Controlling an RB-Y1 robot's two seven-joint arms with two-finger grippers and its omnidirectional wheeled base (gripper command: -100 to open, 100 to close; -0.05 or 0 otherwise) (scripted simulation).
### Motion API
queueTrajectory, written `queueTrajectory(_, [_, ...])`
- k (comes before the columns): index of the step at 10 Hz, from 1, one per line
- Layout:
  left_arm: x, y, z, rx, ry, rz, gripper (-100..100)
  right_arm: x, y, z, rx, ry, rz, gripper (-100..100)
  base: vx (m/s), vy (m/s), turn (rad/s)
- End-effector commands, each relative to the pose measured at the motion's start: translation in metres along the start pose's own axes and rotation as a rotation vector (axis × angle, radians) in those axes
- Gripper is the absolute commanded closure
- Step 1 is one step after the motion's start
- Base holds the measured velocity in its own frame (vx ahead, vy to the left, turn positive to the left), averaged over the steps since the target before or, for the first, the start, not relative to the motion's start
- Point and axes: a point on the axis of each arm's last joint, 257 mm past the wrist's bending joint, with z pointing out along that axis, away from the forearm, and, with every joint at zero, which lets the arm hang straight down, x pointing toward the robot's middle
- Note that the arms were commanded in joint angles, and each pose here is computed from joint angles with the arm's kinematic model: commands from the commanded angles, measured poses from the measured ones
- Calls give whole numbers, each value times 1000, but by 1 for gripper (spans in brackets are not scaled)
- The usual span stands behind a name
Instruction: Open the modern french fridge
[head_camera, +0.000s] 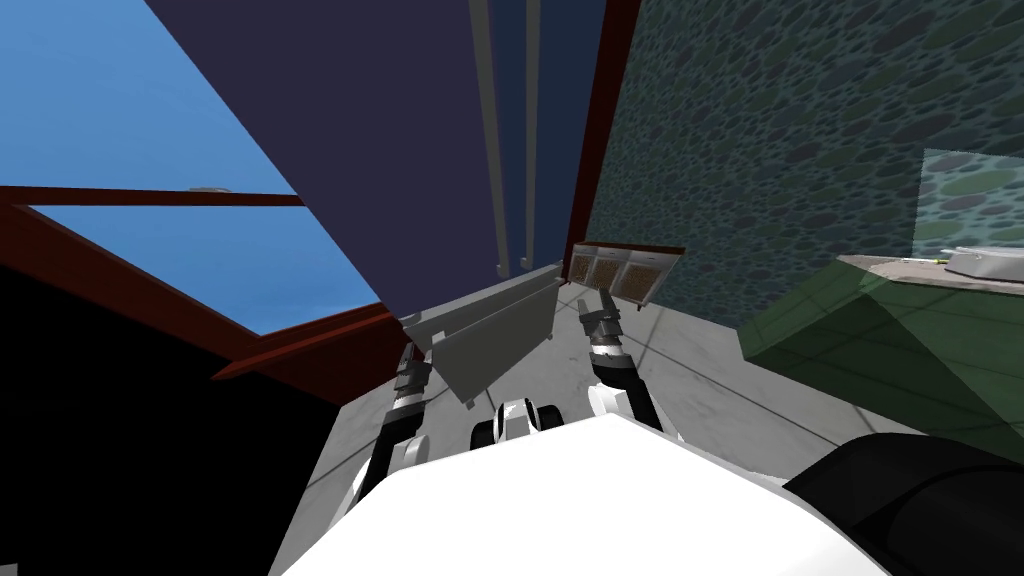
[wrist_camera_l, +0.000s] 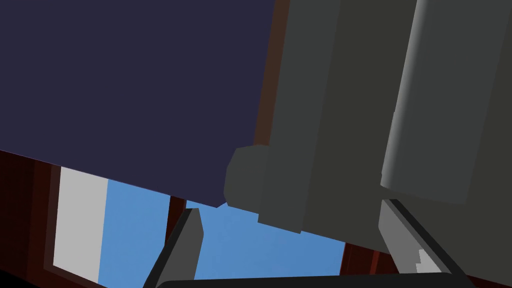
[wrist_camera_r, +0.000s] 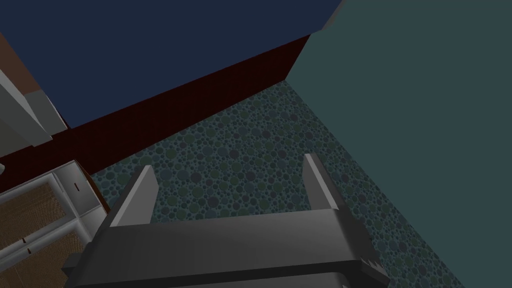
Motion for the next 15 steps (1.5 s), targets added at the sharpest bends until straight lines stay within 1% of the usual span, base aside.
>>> queueTrajectory(1, [-8, 14, -2, -16, -19, -6, -100, 0, 0, 0, 0, 0, 0, 0, 59, -16, 40])
queueTrajectory(5, [-19, 35, -8, -40, -58, -27, -100, 0, 0, 0, 0, 0, 0, 0, 47, -23, 47])
queueTrajectory(8, [-23, 51, -13, -54, -97, -58, -100, 0, 0, 0, 0, 0, 0, 0, 77, -12, 37])
queueTrajectory(11, [-21, 66, -20, -64, -143, -107, -100, 0, 0, 0, 0, 0, 0, 0, 59, -19, 32])
queueTrajectory(14, [-13, 77, -24, -70, -186, -160, -100, 0, 0, 0, 0, 0, 0, 0, 32, -8, 22])
queueTrajectory(15, [-15, 76, -24, -69, -178, -150, -100, 0, 0, 0, 0, 0, 0, 0, 11, -6, 2])
